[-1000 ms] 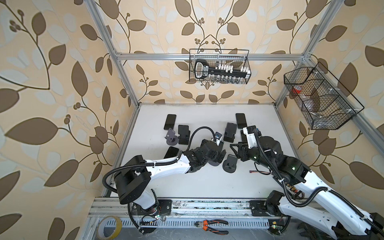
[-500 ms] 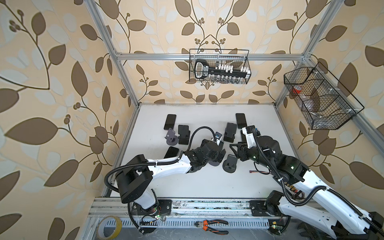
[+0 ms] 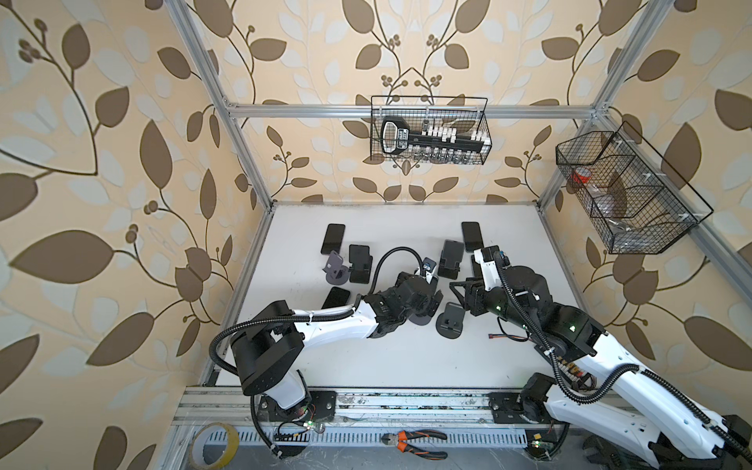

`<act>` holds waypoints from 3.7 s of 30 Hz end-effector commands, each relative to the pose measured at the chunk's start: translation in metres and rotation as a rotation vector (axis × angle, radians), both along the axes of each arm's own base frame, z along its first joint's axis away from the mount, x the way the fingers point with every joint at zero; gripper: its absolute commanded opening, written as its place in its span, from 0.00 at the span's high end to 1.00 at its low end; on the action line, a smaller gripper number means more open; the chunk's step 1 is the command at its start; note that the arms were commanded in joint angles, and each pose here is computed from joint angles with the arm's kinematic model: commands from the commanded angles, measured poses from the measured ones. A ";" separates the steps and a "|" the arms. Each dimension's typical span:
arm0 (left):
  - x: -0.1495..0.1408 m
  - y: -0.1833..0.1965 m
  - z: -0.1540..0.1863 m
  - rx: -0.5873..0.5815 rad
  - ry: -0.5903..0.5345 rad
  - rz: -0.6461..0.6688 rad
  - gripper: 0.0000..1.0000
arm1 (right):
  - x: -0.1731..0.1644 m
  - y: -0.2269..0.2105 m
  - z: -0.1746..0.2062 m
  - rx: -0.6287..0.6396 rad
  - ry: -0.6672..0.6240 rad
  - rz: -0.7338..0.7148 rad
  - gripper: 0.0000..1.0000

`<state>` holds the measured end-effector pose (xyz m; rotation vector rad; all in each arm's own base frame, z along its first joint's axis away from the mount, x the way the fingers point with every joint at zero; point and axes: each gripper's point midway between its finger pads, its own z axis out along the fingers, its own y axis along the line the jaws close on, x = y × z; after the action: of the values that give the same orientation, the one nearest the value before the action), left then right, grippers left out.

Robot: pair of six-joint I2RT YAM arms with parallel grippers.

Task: Remove the phone from the phone stand

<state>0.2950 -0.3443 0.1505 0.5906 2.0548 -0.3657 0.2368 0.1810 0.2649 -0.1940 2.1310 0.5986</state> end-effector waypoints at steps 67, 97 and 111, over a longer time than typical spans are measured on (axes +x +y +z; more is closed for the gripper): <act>0.000 -0.007 0.043 -0.115 -0.036 -0.024 0.34 | -0.009 -0.010 0.014 0.065 -0.019 -0.023 0.44; 0.000 -0.008 0.072 -0.154 -0.090 -0.045 0.35 | -0.010 -0.009 0.015 0.073 -0.011 -0.021 0.44; -0.007 -0.007 0.096 -0.204 -0.112 -0.074 0.36 | -0.010 -0.005 0.018 0.086 -0.001 -0.011 0.44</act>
<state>0.2847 -0.3490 0.1819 0.6138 2.0082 -0.4743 0.2281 0.1745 0.2776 -0.1413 2.1012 0.6604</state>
